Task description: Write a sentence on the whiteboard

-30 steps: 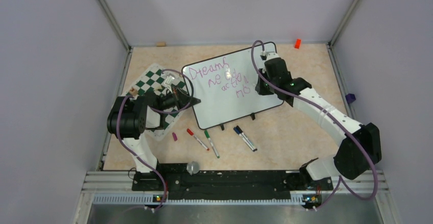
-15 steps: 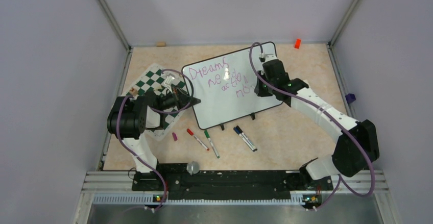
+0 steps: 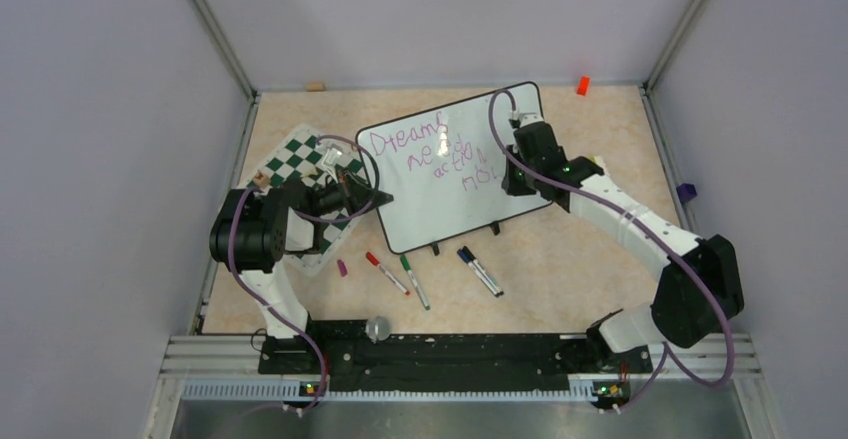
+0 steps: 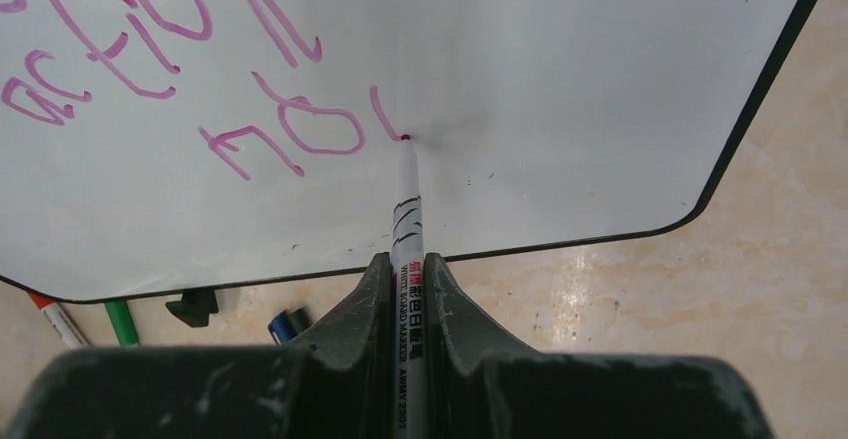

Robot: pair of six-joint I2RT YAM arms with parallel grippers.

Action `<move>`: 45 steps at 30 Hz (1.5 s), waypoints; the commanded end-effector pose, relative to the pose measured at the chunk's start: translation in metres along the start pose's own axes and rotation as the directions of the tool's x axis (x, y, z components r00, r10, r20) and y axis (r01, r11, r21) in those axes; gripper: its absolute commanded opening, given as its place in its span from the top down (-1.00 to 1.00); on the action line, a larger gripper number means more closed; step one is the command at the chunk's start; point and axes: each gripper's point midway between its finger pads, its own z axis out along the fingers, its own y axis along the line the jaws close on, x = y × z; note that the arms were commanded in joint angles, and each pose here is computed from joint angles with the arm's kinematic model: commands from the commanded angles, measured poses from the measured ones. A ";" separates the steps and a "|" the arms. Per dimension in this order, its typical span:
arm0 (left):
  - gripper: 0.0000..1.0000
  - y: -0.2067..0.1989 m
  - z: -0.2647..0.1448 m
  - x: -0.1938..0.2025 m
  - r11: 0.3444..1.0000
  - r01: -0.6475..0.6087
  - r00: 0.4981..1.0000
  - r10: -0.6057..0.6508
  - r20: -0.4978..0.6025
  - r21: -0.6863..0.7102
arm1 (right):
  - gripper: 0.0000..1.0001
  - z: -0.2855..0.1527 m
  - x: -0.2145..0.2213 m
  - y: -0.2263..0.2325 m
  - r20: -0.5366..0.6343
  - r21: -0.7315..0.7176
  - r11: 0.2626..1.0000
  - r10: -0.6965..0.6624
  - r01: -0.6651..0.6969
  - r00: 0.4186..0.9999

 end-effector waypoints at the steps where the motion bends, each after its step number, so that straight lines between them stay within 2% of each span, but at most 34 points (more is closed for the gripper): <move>1: 1.00 -0.012 -0.001 0.008 0.985 -0.148 0.987 0.153 -0.051 0.093 | 1.00 0.002 -0.037 -0.002 0.084 0.044 0.999 -0.006 0.003 0.996; 13: 1.00 -0.013 -0.001 0.008 0.984 -0.152 0.986 0.157 -0.049 0.092 | 1.00 0.002 -0.065 0.002 0.127 0.038 0.999 -0.024 0.019 0.992; 29: 1.00 -0.012 0.000 0.008 0.984 -0.150 0.987 0.155 -0.051 0.094 | 1.00 0.002 -0.015 -0.013 0.039 0.063 0.998 0.007 -0.010 0.999; 45: 1.00 -0.011 0.000 0.008 0.985 -0.147 0.987 0.152 -0.050 0.092 | 1.00 0.005 -0.067 -0.013 0.111 0.076 0.997 -0.020 0.011 0.994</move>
